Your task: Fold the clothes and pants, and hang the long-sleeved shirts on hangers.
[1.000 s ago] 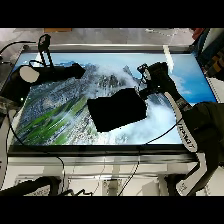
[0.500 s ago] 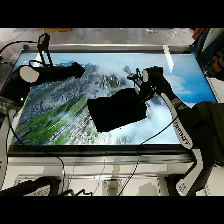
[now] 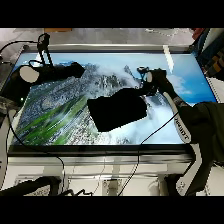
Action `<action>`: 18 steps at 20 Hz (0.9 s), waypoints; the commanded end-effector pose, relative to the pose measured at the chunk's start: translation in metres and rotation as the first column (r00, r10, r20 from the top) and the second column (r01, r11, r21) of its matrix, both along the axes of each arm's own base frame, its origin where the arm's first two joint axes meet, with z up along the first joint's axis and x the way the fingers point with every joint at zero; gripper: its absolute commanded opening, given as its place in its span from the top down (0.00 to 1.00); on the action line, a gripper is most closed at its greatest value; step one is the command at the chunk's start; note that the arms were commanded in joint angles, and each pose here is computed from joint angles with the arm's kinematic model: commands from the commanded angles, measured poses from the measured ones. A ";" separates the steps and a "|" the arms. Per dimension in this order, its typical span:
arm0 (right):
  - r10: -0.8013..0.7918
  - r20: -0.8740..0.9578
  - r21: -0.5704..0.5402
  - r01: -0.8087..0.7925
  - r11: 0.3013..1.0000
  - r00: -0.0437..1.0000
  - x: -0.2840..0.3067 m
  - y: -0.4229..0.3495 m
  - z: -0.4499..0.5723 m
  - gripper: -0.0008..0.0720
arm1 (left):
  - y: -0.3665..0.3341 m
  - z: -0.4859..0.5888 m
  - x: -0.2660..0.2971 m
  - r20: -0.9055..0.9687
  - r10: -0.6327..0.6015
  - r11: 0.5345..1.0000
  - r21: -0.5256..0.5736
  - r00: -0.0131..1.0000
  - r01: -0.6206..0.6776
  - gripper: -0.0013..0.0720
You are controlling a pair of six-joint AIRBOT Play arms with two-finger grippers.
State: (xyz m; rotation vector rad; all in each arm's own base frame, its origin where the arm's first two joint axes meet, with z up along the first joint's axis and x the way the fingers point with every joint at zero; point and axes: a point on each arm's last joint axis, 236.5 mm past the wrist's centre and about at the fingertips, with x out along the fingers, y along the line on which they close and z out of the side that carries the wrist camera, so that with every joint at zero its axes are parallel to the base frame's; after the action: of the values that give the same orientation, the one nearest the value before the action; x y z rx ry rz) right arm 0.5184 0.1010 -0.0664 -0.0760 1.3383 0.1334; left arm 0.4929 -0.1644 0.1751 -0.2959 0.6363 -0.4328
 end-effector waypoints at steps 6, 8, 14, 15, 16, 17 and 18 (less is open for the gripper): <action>-0.146 -0.281 0.709 0.308 0.635 0.949 0.002 -0.003 0.021 0.03 | 0.000 0.000 0.000 -0.001 0.000 1.000 -0.001 1.000 0.000 0.03; -0.038 -0.286 0.691 0.234 0.684 0.958 -0.020 -0.007 0.013 0.03 | 0.000 0.000 0.000 -0.001 0.000 1.000 -0.001 1.000 0.000 0.03; 0.171 -0.142 0.498 -0.079 0.864 0.975 -0.027 -0.011 -0.026 0.03 | 0.000 0.000 0.000 -0.001 0.000 1.000 -0.001 1.000 0.000 0.03; 0.179 -0.127 0.446 -0.105 0.889 0.976 -0.023 -0.011 -0.033 0.03 | 0.000 0.000 0.000 -0.002 -0.001 1.000 -0.001 1.000 0.001 0.03; 0.181 -0.102 0.417 -0.123 0.900 0.978 -0.017 -0.008 -0.036 0.03 | 0.000 0.000 0.000 -0.002 -0.001 1.000 -0.001 1.000 0.001 0.03; 0.173 -0.066 0.402 -0.133 0.906 0.983 -0.008 -0.002 -0.036 0.03 | 0.000 0.000 0.000 -0.002 -0.001 1.000 -0.001 1.000 0.001 0.03; 0.137 -0.038 0.394 -0.111 0.913 0.990 0.002 0.002 -0.036 0.03 | 0.000 0.000 0.000 -0.002 -0.001 1.000 -0.001 1.000 0.001 0.03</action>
State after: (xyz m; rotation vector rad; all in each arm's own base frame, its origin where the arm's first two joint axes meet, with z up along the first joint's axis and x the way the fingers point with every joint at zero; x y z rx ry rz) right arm 0.5009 0.1000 -0.0948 0.2880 1.4219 0.5599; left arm 0.4928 -0.1645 0.1751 -0.2969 0.6366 -0.4334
